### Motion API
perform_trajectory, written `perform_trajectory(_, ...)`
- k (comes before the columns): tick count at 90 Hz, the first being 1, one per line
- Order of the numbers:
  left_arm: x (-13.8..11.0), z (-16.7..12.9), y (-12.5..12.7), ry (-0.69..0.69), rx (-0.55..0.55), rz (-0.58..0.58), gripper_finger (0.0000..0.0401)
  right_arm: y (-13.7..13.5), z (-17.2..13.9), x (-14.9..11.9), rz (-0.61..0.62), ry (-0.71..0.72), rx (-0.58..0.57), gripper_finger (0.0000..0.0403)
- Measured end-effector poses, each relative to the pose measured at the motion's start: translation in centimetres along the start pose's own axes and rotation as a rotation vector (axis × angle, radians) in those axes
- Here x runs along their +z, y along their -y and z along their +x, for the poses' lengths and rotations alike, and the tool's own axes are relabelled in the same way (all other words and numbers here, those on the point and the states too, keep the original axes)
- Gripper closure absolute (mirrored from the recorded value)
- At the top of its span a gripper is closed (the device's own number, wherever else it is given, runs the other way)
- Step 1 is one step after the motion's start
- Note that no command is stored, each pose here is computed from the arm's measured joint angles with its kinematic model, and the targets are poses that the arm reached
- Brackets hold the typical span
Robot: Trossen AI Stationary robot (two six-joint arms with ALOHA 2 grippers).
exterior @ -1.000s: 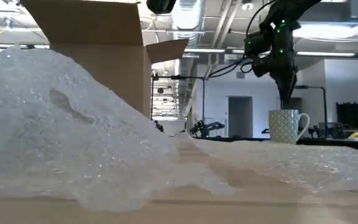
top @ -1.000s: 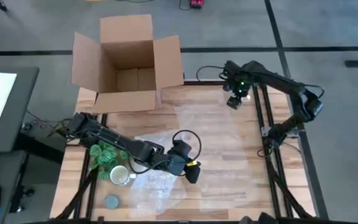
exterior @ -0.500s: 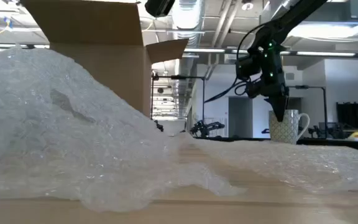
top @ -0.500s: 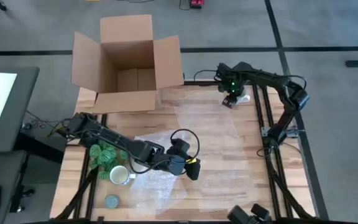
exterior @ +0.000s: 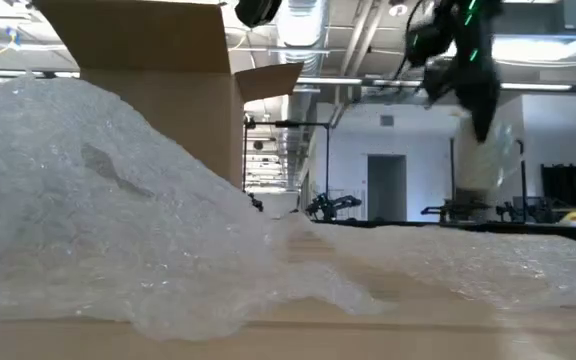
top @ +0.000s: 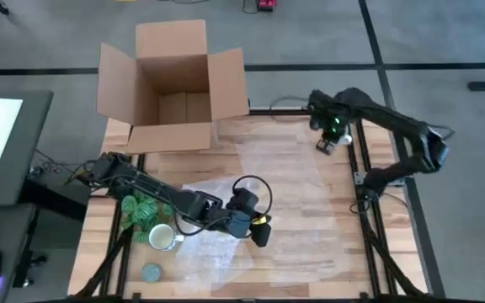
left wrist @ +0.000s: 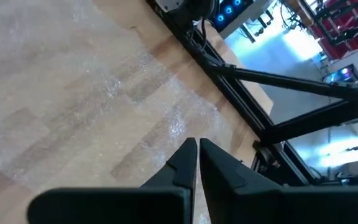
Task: Wrap mug
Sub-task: Wrap the green mug with bubble wrap
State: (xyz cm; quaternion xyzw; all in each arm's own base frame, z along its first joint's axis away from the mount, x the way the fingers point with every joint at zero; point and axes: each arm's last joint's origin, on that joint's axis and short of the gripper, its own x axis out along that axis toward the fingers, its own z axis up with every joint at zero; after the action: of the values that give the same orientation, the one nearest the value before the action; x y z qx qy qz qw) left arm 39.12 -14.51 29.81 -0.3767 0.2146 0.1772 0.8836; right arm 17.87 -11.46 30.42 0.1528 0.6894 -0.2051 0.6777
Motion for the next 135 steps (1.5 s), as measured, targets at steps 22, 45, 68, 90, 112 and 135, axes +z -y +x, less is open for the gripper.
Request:
perform_trajectory(22,-0.3,0.0,0.1,-0.087,-0.051,0.045,0.0401,-8.7,-1.4,-2.6,-0.027,-0.024,0.130,0.0399)
perform_trajectory(45,-0.6,-0.8,1.0,-0.222,-0.162,0.090,0.0401,-15.7,-0.6,1.5,-0.115,-0.079,0.093,0.0400)
perform_trajectory(68,-1.3,-4.6,2.9,-0.288,-0.189,0.184,0.0401,-18.9,1.5,6.1,-0.160,-0.129,0.063,0.0401)
perform_trajectory(90,-2.6,-9.7,2.8,-0.289,-0.064,0.215,0.0401,-21.4,3.6,6.3,-0.207,-0.160,0.076,0.0397)
perform_trajectory(112,-3.2,-12.2,2.4,-0.190,0.030,0.205,0.0401,-22.1,4.1,6.6,-0.193,-0.119,0.101,0.0396)
perform_trajectory(135,-3.1,-12.2,2.4,-0.183,0.035,0.190,0.0401,-22.2,5.7,6.3,-0.213,-0.139,0.105,0.0395)
